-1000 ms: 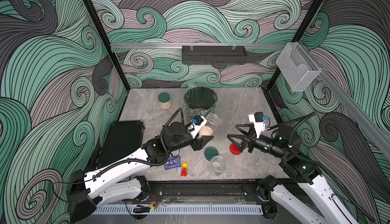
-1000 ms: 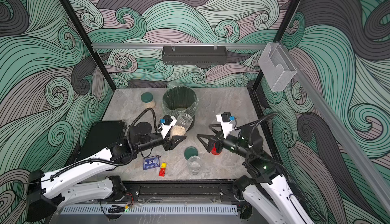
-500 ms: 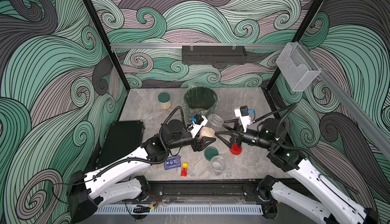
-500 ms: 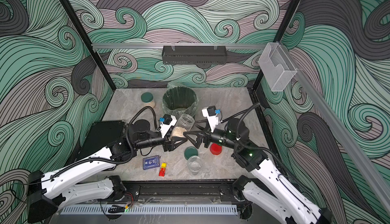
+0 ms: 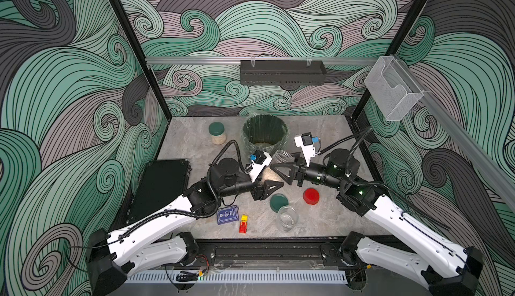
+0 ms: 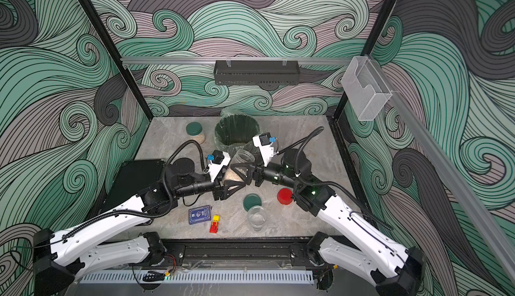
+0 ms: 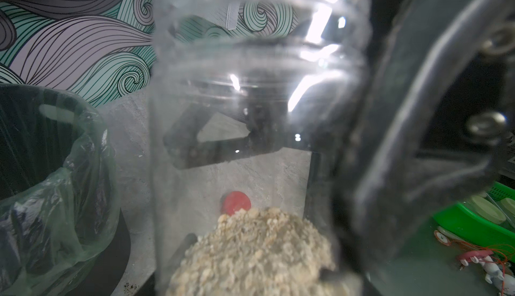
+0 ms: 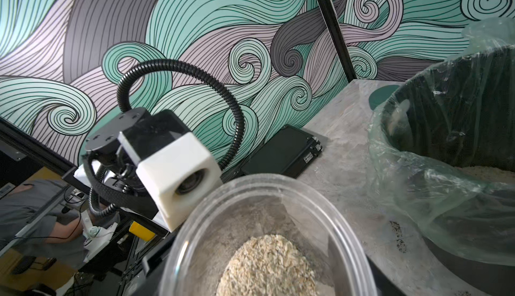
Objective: Empty expired oatmeal from jars
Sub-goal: Pour the expired oatmeal into the trash bin.
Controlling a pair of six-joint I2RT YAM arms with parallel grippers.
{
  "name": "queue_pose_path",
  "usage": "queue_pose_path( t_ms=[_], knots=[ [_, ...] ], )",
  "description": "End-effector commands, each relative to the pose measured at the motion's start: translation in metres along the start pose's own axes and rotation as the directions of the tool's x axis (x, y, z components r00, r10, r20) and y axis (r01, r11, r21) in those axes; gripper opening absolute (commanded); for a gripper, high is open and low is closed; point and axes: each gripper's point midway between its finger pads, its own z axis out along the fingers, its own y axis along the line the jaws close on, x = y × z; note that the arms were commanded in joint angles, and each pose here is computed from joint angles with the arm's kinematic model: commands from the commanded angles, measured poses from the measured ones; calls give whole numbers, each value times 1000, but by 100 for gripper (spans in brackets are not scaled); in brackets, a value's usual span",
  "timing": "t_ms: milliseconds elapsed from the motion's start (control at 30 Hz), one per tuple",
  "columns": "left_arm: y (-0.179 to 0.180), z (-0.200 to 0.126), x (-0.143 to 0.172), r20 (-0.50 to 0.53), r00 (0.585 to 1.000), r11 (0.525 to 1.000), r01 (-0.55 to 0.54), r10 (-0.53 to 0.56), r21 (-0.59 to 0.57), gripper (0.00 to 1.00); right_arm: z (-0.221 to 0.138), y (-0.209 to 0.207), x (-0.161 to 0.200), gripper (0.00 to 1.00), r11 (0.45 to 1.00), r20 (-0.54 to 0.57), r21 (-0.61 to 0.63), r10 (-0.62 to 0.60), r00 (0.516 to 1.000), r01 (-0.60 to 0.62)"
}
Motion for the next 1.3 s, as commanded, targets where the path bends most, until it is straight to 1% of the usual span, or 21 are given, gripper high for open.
queue_pose_path(
  t_ms=[0,67,167,200,267,400,500,633,733,900,1033,1267],
  knots=[
    [-7,-11,-29,96,994,999,-47,46,5,56,-2,3,-14,57,1000,47,11,5,999,-6],
    [-4,-11,-29,98,994,999,-43,44,-9,67,-3,2,-17,52,999,59,22,24,998,-25],
    [1,-15,-32,124,991,998,-42,47,-43,90,-4,-1,-27,45,996,98,50,66,993,-71],
    [2,-17,-33,141,989,998,-43,50,-52,94,-3,-3,-31,44,995,113,57,78,991,-84],
    [4,-20,-35,174,983,997,-41,53,-72,98,-3,-4,-42,41,990,153,65,111,982,-122],
    [10,-25,-39,235,971,994,-27,51,-104,99,1,-6,-61,40,978,206,66,180,962,-197],
    [16,-28,-43,290,954,989,-33,74,-142,99,5,-5,-72,40,966,232,28,245,941,-258],
    [22,-34,-57,345,925,974,-88,157,-206,99,12,2,-81,40,947,222,-33,318,922,-318],
    [23,-37,-69,341,910,955,-155,237,-251,99,15,7,-84,40,933,206,-69,359,910,-352],
    [20,-42,-82,364,885,941,-198,291,-273,97,13,11,-87,40,926,207,-83,376,903,-367],
    [19,-41,-84,358,883,939,-212,303,-270,93,13,11,-86,40,923,198,-85,384,902,-375],
    [20,-42,-90,350,878,928,-227,326,-294,80,17,12,-81,40,915,171,-97,404,899,-393]
  ],
)
